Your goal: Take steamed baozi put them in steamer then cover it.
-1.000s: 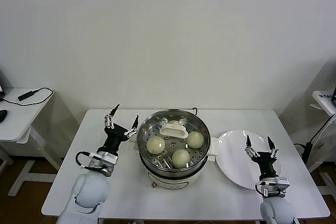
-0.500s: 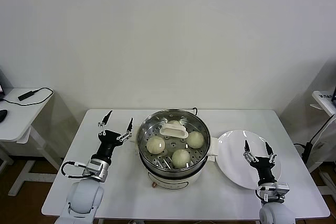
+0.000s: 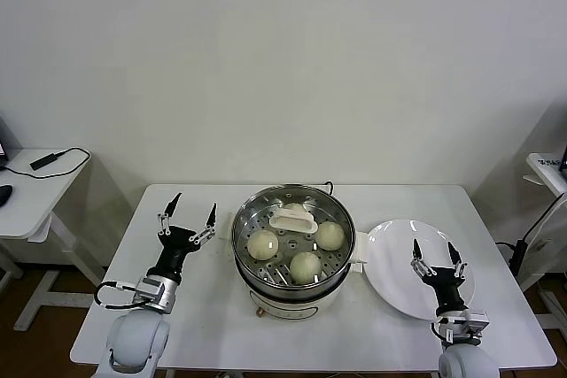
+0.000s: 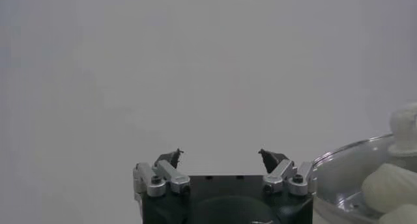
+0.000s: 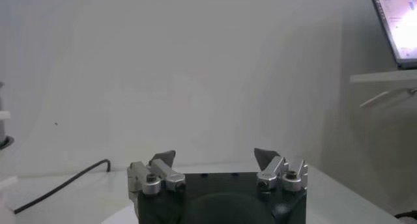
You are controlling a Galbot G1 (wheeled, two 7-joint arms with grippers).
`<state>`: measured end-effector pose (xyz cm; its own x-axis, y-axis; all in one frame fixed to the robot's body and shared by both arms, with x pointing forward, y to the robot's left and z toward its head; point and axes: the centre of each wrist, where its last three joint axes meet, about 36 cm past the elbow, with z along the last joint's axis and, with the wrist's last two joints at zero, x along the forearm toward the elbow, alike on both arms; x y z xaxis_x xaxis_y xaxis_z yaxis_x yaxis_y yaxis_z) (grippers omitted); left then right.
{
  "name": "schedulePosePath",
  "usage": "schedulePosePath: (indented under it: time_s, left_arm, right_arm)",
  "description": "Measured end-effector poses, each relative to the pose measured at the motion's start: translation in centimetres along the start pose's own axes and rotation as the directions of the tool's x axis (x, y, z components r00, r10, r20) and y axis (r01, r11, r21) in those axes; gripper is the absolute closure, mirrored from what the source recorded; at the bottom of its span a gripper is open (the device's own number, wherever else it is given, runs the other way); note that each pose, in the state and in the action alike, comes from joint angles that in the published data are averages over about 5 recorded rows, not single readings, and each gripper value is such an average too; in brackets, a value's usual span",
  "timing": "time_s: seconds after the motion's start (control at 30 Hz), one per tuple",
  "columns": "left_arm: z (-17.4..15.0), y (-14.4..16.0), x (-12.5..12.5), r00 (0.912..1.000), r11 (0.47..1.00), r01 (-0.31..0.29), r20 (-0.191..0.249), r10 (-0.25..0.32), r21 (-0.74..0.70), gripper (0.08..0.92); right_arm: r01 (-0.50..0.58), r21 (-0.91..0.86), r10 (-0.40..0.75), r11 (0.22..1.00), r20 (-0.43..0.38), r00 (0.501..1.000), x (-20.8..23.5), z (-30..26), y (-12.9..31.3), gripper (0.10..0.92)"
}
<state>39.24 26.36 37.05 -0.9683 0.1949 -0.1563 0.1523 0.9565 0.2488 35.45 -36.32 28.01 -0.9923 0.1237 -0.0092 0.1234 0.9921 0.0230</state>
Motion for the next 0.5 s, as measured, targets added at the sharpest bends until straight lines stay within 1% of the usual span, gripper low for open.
schedulePosePath:
  time_s: [0.5]
  left_arm:
    - [0.37, 0.10, 0.83, 0.9999, 1.000, 0.002, -0.010, -0.002, 0.008, 0.177]
  right_arm:
    - [0.004, 0.009, -0.004, 1.000, -0.006, 1.000, 0.22, 0.18, 0.00, 0.200]
